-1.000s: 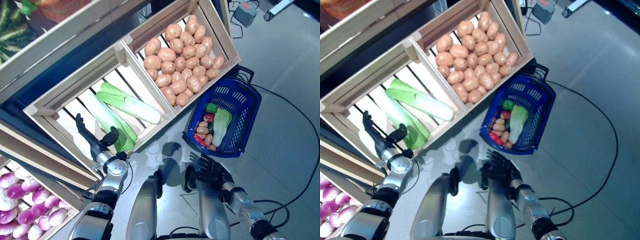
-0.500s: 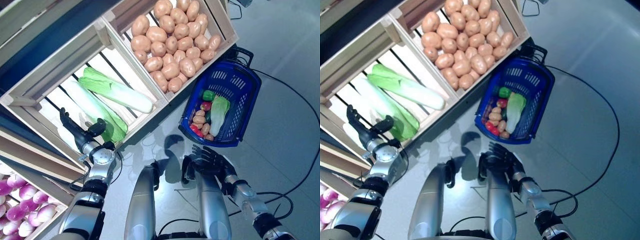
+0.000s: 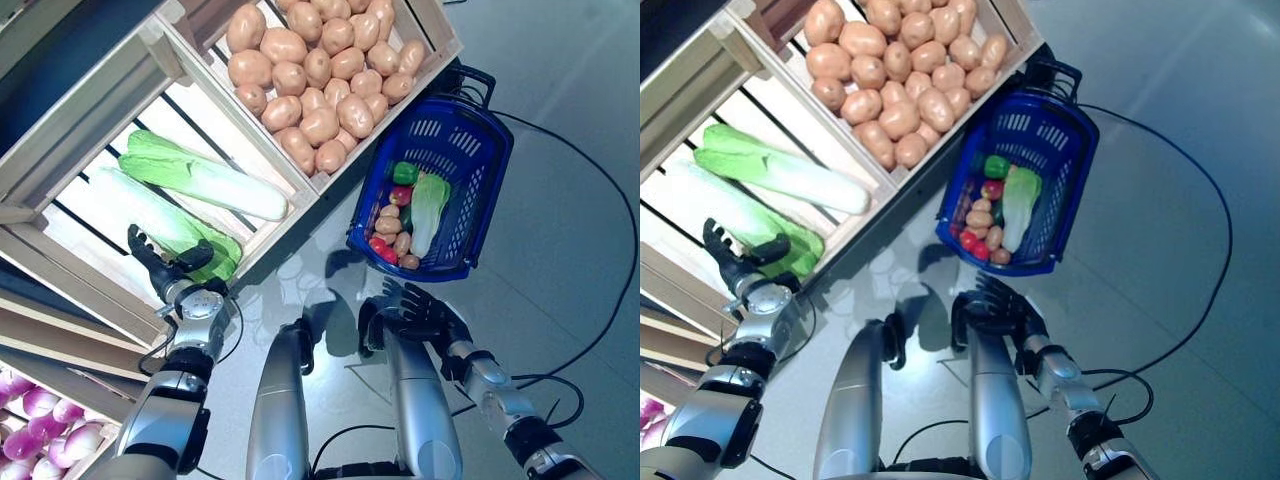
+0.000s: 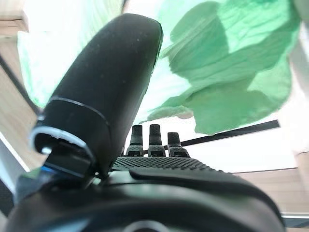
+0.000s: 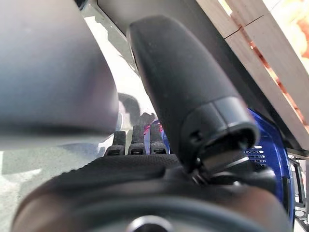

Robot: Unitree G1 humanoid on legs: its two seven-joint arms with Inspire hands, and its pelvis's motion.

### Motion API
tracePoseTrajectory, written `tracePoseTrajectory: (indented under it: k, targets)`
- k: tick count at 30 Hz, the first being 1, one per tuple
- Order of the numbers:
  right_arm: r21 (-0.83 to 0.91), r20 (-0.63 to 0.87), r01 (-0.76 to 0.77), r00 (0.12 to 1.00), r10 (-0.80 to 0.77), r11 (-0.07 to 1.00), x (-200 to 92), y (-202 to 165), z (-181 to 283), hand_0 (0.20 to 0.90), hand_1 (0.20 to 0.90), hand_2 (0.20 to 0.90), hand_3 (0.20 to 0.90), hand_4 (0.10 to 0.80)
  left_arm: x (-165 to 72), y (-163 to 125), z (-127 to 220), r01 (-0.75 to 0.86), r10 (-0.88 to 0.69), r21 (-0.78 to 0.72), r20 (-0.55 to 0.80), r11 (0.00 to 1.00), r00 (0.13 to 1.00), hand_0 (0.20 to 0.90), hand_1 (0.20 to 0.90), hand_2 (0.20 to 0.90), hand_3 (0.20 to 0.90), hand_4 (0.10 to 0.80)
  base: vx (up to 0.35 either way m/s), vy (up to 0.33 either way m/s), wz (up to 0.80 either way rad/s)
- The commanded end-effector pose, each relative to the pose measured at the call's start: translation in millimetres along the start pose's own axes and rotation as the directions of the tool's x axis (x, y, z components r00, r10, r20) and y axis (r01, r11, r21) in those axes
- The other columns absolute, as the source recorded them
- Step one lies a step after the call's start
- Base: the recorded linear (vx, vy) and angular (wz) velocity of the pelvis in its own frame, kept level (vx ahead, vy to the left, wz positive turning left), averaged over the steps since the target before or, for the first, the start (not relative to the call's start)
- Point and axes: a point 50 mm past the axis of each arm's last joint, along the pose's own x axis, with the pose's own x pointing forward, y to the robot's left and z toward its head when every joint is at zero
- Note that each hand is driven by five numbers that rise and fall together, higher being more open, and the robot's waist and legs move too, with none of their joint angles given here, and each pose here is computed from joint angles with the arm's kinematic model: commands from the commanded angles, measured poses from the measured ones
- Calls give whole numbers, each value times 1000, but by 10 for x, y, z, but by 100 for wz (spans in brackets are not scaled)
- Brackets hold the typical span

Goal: Put vegetables into the basket

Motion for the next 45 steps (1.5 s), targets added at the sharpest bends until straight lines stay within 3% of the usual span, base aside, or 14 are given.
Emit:
tracePoseTrajectory:
  k: [1,7,12,21,23,31,45]
  targets:
    - [56,105,-34,994,28,998,1,165,111,900,900,900,900,800,95,20,140,-35,35,-72,-2,997,999,900,900,900,900,800,-44,-23,2]
    - [62,124,-43,992,35,997,97,265,212,900,900,900,900,800,78,17,-111,-44,29,-81,-178,996,984,900,900,900,900,800,-16,-9,2]
    - [73,130,-43,991,33,996,136,319,248,900,900,900,900,800,45,-80,-193,38,-62,-98,-262,994,963,900,900,900,900,800,-27,-30,0]
    - [87,167,-36,986,21,996,152,328,334,900,900,900,900,800,55,-227,-57,78,-188,-345,-299,935,935,900,900,900,900,800,-43,-20,-5]
    - [91,175,-30,984,14,995,146,306,342,900,900,900,900,800,98,-221,42,77,-194,-402,-258,912,947,300,300,300,300,400,-44,-8,-10]
    - [93,205,-17,979,-3,996,83,240,341,900,900,900,900,800,186,-145,253,63,-150,-435,-169,898,974,300,300,300,300,400,-27,7,3]
    - [132,252,-11,968,-23,991,56,257,403,900,900,900,900,800,86,-17,29,107,-168,-398,-121,911,978,300,300,300,300,400,6,-2,1]
